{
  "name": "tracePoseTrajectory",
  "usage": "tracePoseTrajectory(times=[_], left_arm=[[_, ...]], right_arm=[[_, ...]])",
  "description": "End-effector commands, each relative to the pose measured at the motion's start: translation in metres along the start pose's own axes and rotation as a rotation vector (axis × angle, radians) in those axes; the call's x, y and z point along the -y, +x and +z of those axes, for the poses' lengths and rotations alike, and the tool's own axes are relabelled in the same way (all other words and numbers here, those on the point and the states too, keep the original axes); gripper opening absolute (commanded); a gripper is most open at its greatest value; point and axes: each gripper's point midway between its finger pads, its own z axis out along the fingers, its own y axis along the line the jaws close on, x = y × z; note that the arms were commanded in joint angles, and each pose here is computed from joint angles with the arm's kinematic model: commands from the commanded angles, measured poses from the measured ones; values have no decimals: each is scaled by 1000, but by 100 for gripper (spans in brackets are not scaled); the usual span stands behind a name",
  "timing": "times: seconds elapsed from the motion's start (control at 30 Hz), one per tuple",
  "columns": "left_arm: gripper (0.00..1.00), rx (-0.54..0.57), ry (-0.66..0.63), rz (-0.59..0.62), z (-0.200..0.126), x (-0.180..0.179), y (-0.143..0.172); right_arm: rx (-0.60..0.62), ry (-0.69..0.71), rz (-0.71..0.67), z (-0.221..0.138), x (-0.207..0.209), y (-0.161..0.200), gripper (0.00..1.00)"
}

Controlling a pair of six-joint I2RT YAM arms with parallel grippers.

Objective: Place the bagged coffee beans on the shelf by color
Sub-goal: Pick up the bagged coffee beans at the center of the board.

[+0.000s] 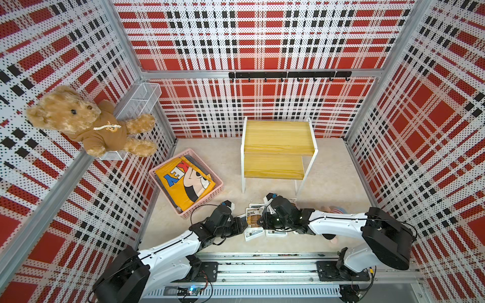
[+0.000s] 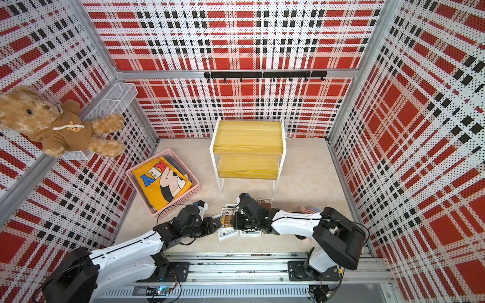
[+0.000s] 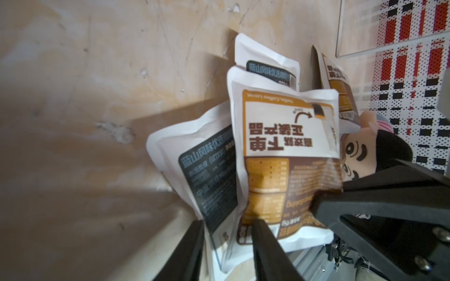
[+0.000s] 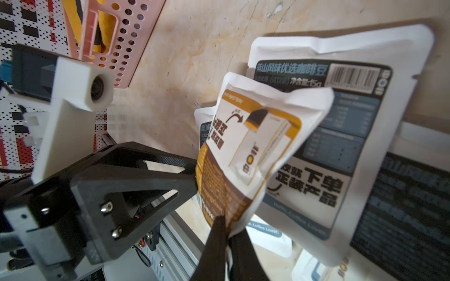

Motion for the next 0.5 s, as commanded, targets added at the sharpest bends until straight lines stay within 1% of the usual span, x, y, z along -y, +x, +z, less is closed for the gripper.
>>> tracePoseTrajectory(times=[0.0,0.03,0.1,0.27,0.37,0.4,0.47], left_arm=[[48,44,2,-5,-8,0,-9],[50,59,8,-7,-12,2,-12],[57,105,36,-21,-22,7,-24],[67,232,123,-59,-52,23,-51],[73,294,182,-71,-70,35,-63],[74,311,202,-67,-75,40,-66],[75,337,235,-50,-85,51,-72]], right_arm=[[55,26,-22,-19,-2,-8,8],[67,28,-29,-24,-3,-10,7],[96,39,-42,-36,-5,-15,7],[128,52,-67,-67,-16,-22,6],[173,17,-87,-100,-38,-33,6],[206,-23,-99,-114,-55,-41,6],[240,-36,-137,-142,-74,-52,7]])
